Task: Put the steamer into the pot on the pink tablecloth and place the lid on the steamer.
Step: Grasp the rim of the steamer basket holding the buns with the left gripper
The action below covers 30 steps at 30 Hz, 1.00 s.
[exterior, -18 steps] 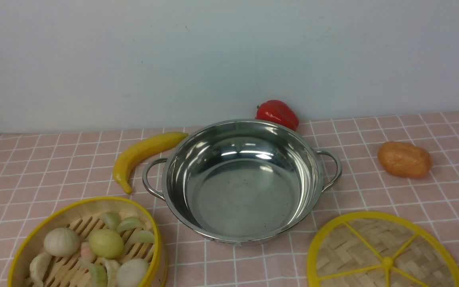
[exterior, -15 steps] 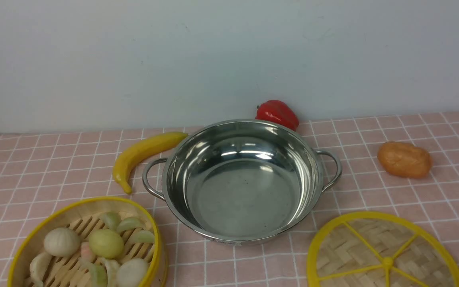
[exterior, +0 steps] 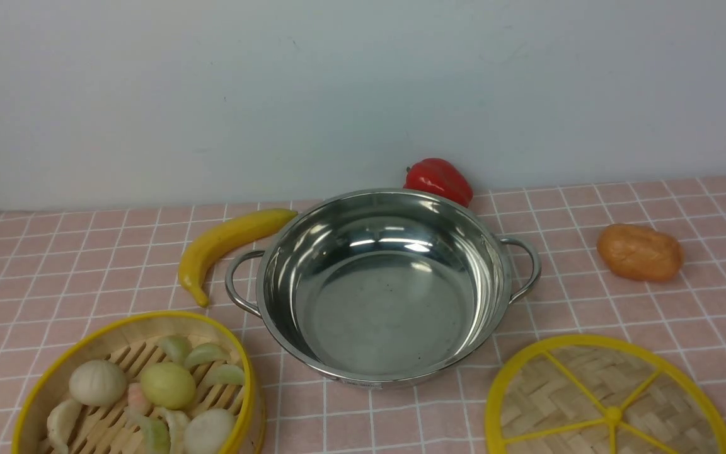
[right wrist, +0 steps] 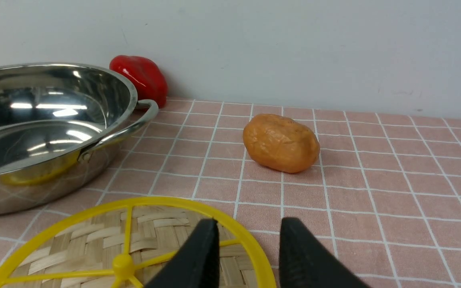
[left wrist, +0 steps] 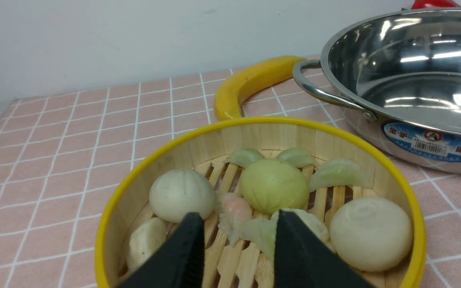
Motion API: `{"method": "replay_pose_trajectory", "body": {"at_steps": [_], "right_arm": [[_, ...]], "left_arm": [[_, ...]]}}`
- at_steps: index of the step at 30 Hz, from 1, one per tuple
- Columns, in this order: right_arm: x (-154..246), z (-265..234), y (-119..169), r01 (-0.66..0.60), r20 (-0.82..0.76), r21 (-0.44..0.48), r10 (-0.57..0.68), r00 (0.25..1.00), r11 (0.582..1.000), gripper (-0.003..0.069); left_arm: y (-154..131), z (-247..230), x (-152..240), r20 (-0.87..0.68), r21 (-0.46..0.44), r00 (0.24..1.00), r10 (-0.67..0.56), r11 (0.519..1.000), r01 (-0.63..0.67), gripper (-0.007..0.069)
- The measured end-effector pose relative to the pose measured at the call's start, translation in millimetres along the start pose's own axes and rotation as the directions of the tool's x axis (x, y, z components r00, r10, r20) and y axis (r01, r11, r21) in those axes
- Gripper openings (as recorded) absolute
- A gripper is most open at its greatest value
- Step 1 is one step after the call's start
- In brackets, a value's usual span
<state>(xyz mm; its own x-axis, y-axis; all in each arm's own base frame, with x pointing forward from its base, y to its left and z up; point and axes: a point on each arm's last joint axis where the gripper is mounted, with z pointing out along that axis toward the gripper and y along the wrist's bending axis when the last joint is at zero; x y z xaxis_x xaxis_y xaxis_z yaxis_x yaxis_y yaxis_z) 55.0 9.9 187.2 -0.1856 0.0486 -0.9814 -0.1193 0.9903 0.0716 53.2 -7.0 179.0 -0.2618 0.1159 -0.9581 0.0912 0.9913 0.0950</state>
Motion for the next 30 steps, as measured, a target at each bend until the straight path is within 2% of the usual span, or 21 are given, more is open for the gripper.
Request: {"method": "replay_pose_trajectory", "body": {"at_steps": [6, 9, 10, 11, 13, 16, 17, 21, 25, 26, 28, 30], "right_arm": [[0.0, 0.0, 0.0, 0.0, 0.0, 0.0, 0.0, 1.0, 1.0, 0.024], [0.0, 0.0, 0.0, 0.0, 0.0, 0.0, 0.0, 1.0, 1.0, 0.024], [0.0, 0.0, 0.0, 0.0, 0.0, 0.0, 0.0, 1.0, 1.0, 0.024], [0.0, 0.0, 0.0, 0.0, 0.0, 0.0, 0.0, 1.0, 1.0, 0.024], [0.0, 0.0, 0.0, -0.001, 0.0, 0.0, 0.001, 1.0, 1.0, 0.024], [0.0, 0.0, 0.0, -0.001, 0.0, 0.0, 0.001, 1.0, 1.0, 0.024], [0.0, 0.0, 0.0, -0.001, 0.0, 0.0, 0.001, 1.0, 1.0, 0.024], [0.0, 0.0, 0.0, -0.001, 0.0, 0.0, 0.001, 1.0, 1.0, 0.024], [0.0, 0.0, 0.0, -0.001, 0.0, 0.0, 0.001, 1.0, 1.0, 0.024], [0.0, 0.0, 0.0, -0.001, 0.0, 0.0, 0.001, 1.0, 1.0, 0.024], [0.0, 0.0, 0.0, -0.001, 0.0, 0.0, 0.001, 1.0, 1.0, 0.024], [0.0, 0.0, 0.0, -0.001, 0.0, 0.0, 0.001, 1.0, 1.0, 0.024]], "left_arm": [[0.1, 0.0, -0.3, 0.004, -0.001, 1.0, 0.001, 1.0, -0.001, 0.0243], [-0.8, -0.1, -4.1, 0.044, 0.013, 0.995, -0.087, 0.996, 0.086, 0.0243], [-1.7, -0.4, -8.4, 0.086, 0.038, 0.972, -0.217, 0.976, 0.215, 0.0243], [-1.7, -0.5, -8.9, 0.091, 0.041, 0.968, -0.234, 0.972, 0.231, 0.0243], [-0.8, -1.3, -15.3, 0.152, 0.072, 0.914, -0.376, 0.927, 0.369, 0.0243], [1.4, -2.2, -19.8, 0.201, 0.085, 0.868, -0.453, 0.891, 0.445, 0.0243], [3.2, -2.9, -22.7, 0.232, 0.097, 0.83, -0.507, 0.861, 0.499, 0.0243], [5.3, -3.8, -25.4, 0.26, 0.115, 0.777, -0.573, 0.818, 0.564, 0.0243], [2.7, -7.0, -32.4, 0.25, 0.131, 0.806, -0.536, 0.844, 0.52, 0.0243], [0.5, -13.7, -45.2, 0.257, 0.154, 0.834, -0.489, 0.872, 0.464, 0.0243], [-0.5, -17.7, -53.0, 0.263, 0.167, 0.843, -0.469, 0.883, 0.439, 0.0243], [-2.3, -25.5, -72.0, 0.267, 0.182, 0.877, -0.4, 0.914, 0.362, 0.0243]]}}
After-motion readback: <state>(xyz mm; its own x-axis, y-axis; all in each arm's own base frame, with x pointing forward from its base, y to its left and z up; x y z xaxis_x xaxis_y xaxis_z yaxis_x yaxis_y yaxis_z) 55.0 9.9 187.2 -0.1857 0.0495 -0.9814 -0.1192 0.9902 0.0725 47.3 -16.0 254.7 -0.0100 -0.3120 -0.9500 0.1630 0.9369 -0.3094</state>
